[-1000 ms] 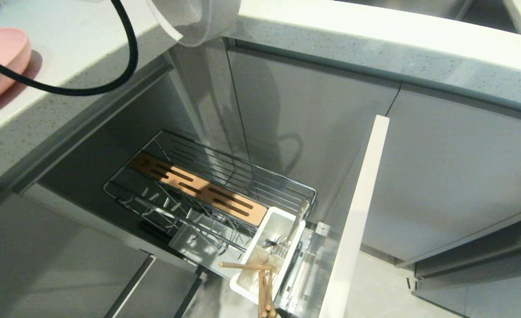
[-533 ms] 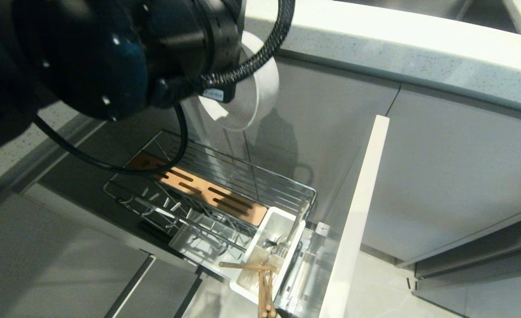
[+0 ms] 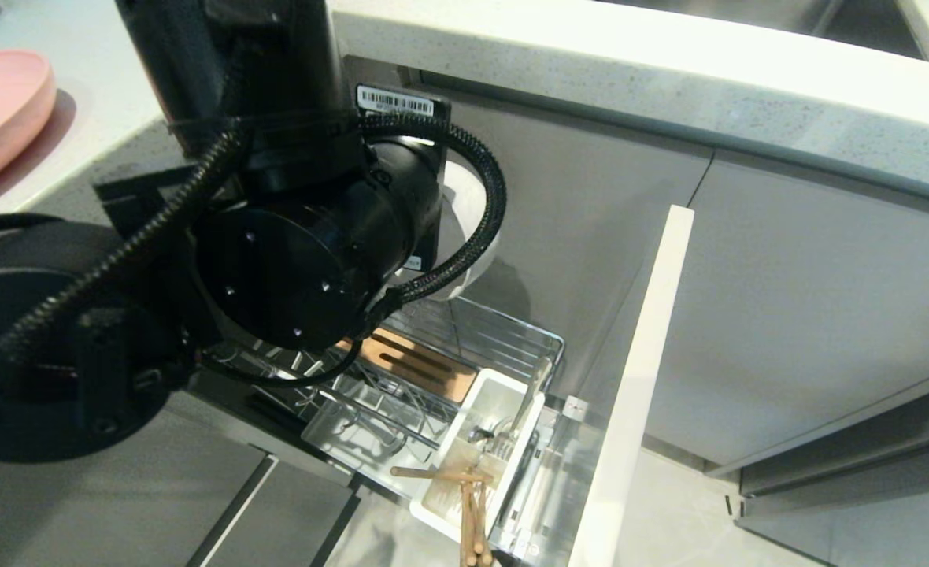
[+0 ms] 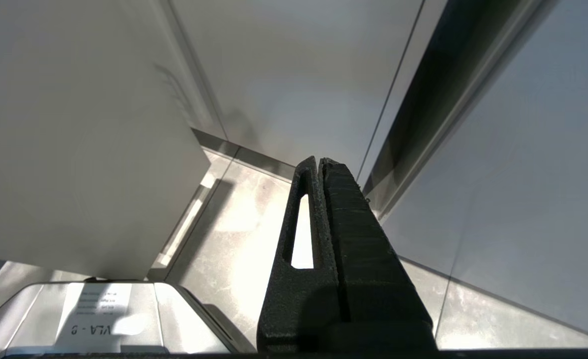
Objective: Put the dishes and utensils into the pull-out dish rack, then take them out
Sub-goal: Pick up the bowl and place it in the cupboard
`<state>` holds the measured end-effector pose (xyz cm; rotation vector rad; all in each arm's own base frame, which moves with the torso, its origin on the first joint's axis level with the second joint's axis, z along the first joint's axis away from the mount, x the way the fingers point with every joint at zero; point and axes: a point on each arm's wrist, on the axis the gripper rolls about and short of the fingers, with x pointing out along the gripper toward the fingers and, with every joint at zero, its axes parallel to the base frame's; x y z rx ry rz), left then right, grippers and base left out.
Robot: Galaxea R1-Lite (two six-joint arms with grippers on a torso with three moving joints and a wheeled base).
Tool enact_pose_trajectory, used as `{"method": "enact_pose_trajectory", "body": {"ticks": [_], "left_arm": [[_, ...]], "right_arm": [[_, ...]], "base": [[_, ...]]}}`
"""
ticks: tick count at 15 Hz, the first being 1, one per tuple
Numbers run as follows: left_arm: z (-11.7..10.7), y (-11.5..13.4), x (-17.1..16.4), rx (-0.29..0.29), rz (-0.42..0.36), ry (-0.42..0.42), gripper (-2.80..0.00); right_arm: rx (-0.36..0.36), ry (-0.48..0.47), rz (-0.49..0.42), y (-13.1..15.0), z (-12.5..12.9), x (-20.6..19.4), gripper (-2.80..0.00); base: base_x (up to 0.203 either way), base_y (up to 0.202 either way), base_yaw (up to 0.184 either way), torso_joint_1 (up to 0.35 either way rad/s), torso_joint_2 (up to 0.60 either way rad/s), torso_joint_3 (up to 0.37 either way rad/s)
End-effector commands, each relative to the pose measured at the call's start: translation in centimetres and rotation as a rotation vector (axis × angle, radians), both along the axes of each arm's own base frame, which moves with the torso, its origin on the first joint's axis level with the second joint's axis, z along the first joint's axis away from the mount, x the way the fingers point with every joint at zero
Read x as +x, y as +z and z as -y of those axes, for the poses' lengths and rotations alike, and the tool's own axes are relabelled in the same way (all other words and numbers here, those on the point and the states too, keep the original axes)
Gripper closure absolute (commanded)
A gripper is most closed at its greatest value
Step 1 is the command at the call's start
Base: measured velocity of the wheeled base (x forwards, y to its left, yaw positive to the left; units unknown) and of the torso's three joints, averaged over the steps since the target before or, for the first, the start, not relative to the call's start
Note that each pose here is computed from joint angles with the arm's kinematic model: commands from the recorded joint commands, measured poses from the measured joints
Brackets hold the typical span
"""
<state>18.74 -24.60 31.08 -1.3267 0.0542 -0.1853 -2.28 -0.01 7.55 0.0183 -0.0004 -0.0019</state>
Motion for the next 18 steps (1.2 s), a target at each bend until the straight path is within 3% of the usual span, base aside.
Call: {"method": "enact_pose_trajectory", "body": {"ticks": [1, 9, 18], "left_arm": [[-0.2, -1.8, 1.1, -0.015, -0.003, 0.027, 0.00], [0.7, -7.3, 3.3, -0.047, 0.022, 0.035, 0.00], [0.7, -10.9, 6.6, -0.079, 0.050, 0.025, 0.00]], "right_arm": [[0.000, 0.000, -0.002, 0.0, 0.0, 0.0, 0.00], [0.000, 0.000, -0.002, 0.0, 0.0, 0.0, 0.00], [0.000, 0.000, -0.002, 0.0, 0.0, 0.0, 0.00]], "base": [[0.000, 0.000, 0.000, 0.000, 0.00, 0.000], [0.000, 0.000, 0.000, 0.000, 0.00, 0.000], [0.000, 0.000, 0.000, 0.000, 0.00, 0.000]]}}
